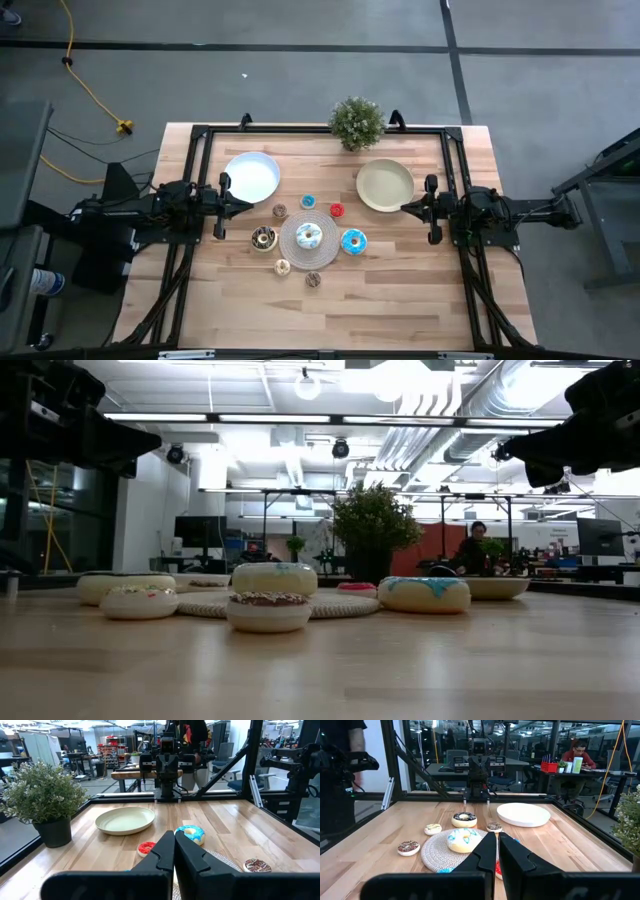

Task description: Pick & Place donuts

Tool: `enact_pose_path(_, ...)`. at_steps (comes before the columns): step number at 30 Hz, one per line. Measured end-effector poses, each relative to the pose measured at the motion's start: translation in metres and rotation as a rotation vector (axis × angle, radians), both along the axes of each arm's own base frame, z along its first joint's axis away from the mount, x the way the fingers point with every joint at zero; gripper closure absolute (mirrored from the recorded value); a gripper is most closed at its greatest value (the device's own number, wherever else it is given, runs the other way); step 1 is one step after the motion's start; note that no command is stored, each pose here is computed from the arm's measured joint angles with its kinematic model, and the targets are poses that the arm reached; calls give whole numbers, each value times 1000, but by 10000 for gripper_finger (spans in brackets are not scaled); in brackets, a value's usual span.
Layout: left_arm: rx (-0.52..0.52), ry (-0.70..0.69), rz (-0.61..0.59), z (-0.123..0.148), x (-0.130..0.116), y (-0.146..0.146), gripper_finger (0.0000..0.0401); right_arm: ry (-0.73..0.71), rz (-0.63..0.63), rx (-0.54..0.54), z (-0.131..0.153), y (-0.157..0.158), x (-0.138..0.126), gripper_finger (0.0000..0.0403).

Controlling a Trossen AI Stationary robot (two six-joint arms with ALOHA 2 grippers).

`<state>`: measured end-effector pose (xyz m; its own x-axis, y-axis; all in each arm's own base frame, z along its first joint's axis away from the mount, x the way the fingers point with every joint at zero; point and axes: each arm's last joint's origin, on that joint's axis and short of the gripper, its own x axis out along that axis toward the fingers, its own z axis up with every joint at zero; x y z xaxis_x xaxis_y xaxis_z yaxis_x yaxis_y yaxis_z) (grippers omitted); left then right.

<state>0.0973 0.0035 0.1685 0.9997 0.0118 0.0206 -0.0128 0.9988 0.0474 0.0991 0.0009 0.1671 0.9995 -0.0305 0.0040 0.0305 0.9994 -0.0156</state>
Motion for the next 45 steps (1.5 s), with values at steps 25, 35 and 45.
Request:
enact_pose_path(25,0,-1,0,0,0,0,400,0,0,0,0,0,0,391)
enact_pose_path(35,-26,-14,-4,3,0,0,400,0,0,0,0,0,0,391)
enact_pose_path(45,-94,-85,126,22,-5,4,400,0,0,0,0,0,0,391)
